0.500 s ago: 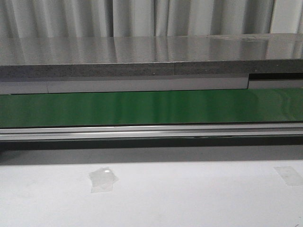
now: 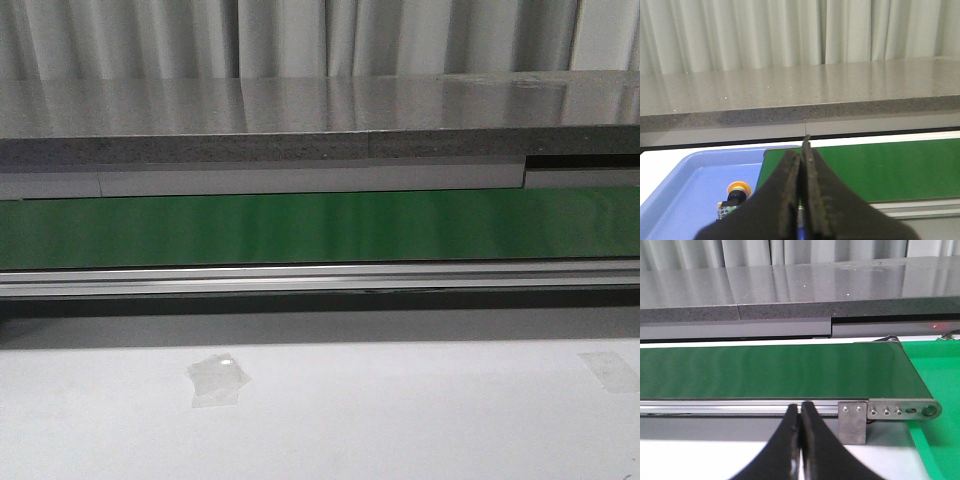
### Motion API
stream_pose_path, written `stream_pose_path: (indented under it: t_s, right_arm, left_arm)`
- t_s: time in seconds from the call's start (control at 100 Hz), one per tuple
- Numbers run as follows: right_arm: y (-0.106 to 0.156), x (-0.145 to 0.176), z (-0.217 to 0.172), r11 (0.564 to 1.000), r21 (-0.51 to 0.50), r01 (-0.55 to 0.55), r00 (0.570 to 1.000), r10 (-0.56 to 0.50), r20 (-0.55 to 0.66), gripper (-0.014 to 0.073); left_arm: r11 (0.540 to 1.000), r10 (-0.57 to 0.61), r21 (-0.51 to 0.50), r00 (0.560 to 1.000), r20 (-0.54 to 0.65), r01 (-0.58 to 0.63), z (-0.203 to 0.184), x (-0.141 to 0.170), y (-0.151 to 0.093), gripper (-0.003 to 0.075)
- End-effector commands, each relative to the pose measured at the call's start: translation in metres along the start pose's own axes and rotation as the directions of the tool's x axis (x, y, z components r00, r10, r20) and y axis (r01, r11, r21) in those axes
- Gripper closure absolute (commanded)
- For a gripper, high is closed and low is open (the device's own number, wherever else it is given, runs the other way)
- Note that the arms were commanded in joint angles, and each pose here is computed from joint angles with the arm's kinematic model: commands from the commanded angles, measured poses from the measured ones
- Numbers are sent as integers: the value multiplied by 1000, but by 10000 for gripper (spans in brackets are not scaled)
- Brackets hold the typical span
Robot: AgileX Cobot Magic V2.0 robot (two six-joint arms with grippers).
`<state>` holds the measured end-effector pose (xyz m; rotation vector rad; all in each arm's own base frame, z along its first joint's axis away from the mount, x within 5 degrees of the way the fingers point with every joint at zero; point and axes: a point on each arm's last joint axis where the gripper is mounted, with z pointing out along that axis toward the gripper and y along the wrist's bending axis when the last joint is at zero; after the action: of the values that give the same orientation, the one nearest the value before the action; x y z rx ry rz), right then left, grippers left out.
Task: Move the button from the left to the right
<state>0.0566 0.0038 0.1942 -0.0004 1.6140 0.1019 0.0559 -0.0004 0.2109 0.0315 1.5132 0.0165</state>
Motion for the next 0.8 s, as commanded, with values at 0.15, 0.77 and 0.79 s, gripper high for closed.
stream_pose_path:
  t_s: [0.15, 0.77, 0.79]
  right_arm:
    - [1, -13, -2, 1000, -7, 1, 994, 0, 109, 663]
    - [1, -13, -2, 1000, -7, 1, 994, 0, 109, 663]
    - [1, -13, -2, 1000, -7, 1, 994, 0, 109, 663]
  left_arm:
    - [1000, -14, 5, 992, 125, 13, -4, -15, 0, 740]
    - [996, -26, -92, 924, -383, -11, 12, -140, 13, 740]
    - [995, -25, -96, 912, -410, -16, 15, -142, 14, 740]
